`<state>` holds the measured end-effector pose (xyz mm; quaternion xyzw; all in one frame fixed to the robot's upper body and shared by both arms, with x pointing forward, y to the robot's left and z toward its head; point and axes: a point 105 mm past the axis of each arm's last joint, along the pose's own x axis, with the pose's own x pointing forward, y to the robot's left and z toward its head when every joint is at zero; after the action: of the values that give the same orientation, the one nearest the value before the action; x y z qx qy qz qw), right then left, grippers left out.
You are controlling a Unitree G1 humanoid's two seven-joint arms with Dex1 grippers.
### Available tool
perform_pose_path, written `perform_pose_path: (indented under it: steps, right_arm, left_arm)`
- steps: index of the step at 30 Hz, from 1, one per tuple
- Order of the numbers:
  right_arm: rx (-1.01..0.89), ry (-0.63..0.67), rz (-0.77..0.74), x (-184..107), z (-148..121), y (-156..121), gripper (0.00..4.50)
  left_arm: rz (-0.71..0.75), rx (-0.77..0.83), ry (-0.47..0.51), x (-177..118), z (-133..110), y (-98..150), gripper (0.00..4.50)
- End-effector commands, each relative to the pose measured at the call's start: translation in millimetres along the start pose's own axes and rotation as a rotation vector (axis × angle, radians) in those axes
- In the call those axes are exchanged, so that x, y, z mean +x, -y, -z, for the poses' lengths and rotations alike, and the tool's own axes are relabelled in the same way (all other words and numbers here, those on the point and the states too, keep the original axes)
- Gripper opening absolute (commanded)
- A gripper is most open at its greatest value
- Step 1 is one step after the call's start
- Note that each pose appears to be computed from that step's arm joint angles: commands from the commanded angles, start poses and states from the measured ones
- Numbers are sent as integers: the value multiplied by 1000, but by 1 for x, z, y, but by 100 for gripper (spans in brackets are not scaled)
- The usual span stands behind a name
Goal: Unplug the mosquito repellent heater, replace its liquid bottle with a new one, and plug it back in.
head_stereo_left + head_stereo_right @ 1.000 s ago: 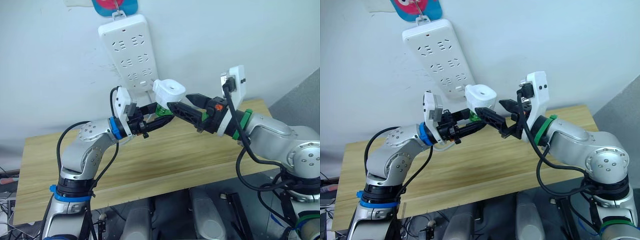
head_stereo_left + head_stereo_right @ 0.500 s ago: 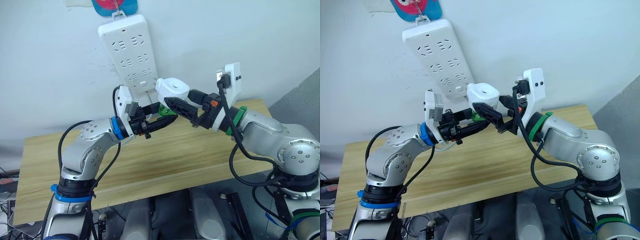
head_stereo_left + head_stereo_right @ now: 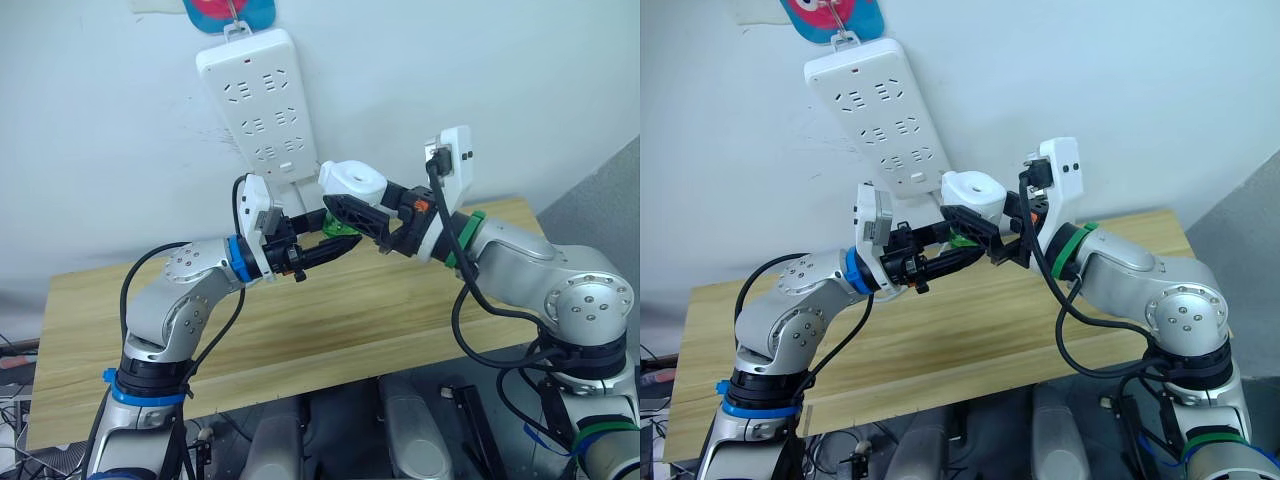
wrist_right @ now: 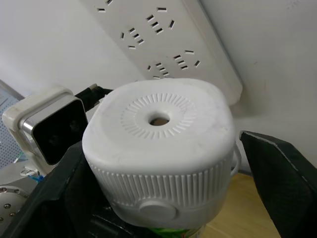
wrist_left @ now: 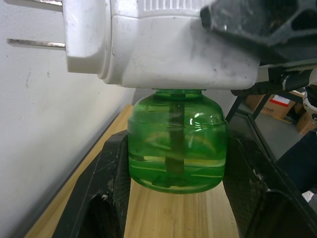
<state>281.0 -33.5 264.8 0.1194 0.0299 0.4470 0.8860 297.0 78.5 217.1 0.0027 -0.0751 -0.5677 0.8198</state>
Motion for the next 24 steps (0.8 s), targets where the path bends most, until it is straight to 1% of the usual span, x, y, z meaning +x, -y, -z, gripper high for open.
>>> perform_pose_path:
  steps: [1,2,9,13,17,18,20,23,24]
  right_arm:
    - [-22,25,-32,-2,-7,-9,319]
    - [-22,24,-33,-2,-7,-9,296]
    - [-21,29,-36,-2,-9,-10,295]
    - [-22,40,-46,-1,-11,-12,295]
    - [-20,47,-54,-1,-13,-14,295]
    - [-20,48,-55,-1,-13,-14,295]
    - [-20,50,-55,-1,-14,-14,295]
    - [-31,53,-44,0,-14,-11,295]
    - [-38,55,-40,-1,-15,-10,295]
  left_arm:
    - [48,35,38,2,-11,11,221]
    - [53,38,53,1,-13,12,221]
    - [78,24,31,0,-10,15,221]
    - [104,49,23,-3,-10,17,221]
    - [63,45,30,-3,-11,9,221]
    - [68,37,28,-3,-11,10,293]
    - [76,27,31,-4,-12,10,348]
    - [87,31,28,-6,-12,12,444]
    - [90,36,30,-7,-13,12,447]
